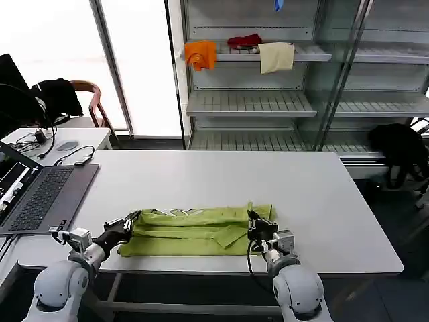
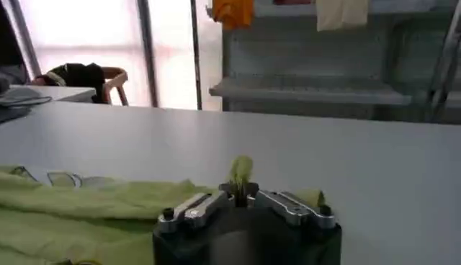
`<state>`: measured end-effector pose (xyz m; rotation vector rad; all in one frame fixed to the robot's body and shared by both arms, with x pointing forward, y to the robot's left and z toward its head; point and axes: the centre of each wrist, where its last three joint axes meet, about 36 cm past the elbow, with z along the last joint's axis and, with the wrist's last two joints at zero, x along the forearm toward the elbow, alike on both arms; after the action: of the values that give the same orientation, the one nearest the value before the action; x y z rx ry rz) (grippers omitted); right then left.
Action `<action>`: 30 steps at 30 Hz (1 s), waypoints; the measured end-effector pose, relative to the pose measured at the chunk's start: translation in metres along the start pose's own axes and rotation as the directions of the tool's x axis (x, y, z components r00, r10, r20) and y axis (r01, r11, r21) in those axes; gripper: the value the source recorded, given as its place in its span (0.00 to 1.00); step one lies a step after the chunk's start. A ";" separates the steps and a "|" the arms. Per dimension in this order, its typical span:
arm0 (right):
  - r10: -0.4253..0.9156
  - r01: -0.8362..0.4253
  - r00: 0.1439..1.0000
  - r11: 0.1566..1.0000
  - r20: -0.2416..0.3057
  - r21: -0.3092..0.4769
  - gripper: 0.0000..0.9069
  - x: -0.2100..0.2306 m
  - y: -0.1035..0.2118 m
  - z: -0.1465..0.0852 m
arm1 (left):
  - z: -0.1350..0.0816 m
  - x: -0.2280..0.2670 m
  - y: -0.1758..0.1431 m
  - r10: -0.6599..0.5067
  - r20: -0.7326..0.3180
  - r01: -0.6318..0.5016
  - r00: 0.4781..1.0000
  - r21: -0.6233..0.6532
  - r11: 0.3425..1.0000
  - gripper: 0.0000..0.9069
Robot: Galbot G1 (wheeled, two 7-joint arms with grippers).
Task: Fold and organize the clothes.
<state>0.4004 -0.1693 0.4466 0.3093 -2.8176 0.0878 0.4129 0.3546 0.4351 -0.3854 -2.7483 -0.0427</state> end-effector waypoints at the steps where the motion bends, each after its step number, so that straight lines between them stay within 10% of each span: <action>1: 0.011 -0.011 1.000 1.000 -0.003 0.012 1.00 0.000 -0.001 0.001 | 0.000 0.000 0.000 -0.004 -0.002 0.004 1.000 -0.005 1.000 1.00; 16: 0.148 -0.148 0.989 0.977 0.008 0.154 1.00 0.006 -0.018 0.010 | 0.001 0.010 -0.003 -0.072 0.014 0.072 0.997 -0.025 0.997 1.00; 30: 0.158 -0.155 0.982 0.987 0.106 -0.036 1.00 0.020 -0.057 -0.027 | 0.033 0.009 -0.036 -0.179 0.034 0.178 0.983 0.050 0.983 1.00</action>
<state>0.4023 -0.2266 0.4805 0.0875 -2.9452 0.0685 0.3834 0.3254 0.4081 -0.1273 -2.8089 -0.0175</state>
